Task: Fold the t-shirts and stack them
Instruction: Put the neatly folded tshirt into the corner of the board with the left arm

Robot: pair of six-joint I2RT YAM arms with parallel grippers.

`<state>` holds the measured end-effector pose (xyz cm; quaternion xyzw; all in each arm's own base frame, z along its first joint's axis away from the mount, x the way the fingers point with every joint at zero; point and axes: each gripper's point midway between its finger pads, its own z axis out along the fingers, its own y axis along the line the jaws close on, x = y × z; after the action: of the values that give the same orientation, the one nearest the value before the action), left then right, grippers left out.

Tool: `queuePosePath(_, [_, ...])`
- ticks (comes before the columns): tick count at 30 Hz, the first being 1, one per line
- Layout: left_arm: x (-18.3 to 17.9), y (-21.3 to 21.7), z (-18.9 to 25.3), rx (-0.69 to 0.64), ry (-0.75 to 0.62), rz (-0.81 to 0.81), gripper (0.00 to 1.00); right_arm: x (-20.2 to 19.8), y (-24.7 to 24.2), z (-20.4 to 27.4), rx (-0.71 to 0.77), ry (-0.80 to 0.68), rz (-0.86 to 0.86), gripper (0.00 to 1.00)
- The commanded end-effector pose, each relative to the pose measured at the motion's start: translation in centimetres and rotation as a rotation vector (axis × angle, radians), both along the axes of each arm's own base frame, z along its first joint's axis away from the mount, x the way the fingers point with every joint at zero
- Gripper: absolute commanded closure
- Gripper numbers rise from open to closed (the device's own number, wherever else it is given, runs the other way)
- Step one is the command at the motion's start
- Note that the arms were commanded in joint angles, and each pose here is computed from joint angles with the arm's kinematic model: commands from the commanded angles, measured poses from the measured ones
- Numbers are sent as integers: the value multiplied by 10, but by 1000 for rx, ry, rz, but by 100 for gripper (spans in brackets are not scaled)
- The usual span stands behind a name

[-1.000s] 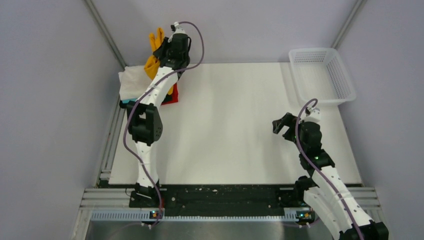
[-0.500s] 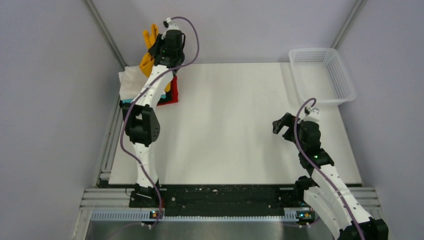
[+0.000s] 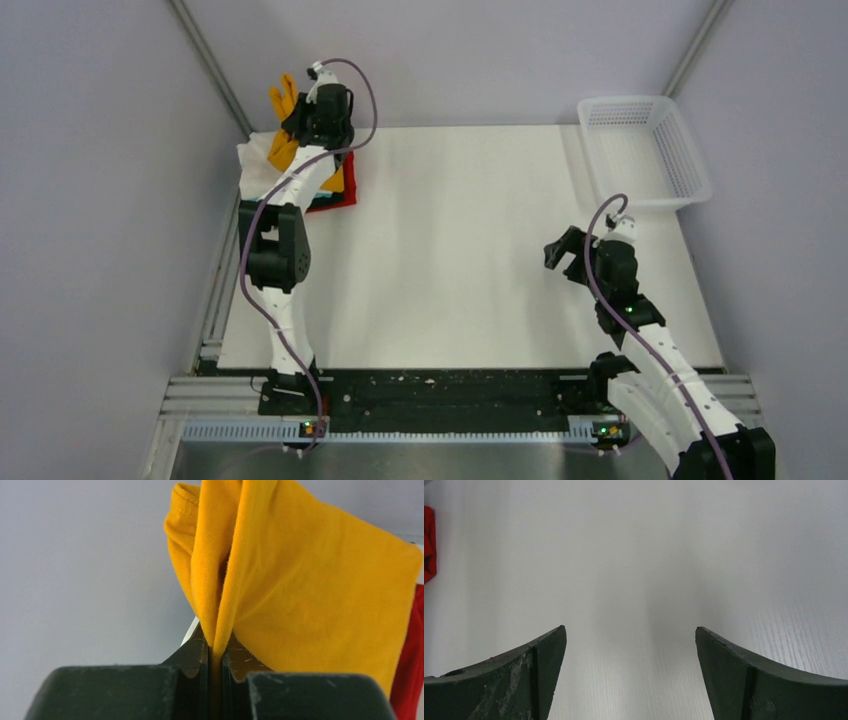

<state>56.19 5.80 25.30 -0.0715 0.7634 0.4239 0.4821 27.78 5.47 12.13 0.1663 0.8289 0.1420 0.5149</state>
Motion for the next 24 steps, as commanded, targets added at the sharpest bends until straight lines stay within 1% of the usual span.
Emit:
queuePosePath(1, [-9, 12, 29, -43, -210, 70, 100, 8, -1, 12, 4, -30, -9, 3])
queuePosePath(5, [-7, 24, 1, -62, -217, 85, 100, 9, 0, 9, 4, -14, -8, 3])
queuePosePath(11, [3, 48, -26, -46, -193, 98, 100, 10, 0, 5, 2, 3, -10, 3])
queuePosePath(14, [6, 61, -30, -41, -186, 106, 100, 11, -1, 5, -1, 1, -15, 4])
queuePosePath(18, [10, 67, -29, -24, -178, 86, 100, 12, -3, 3, -7, 10, -23, 4])
queuePosePath(21, [10, 74, -26, -7, -196, 110, 100, 12, -3, 3, -8, 13, -24, 4])
queuePosePath(24, [14, 76, -25, -8, -198, 99, 100, 12, -3, 2, -9, 18, -27, 4])
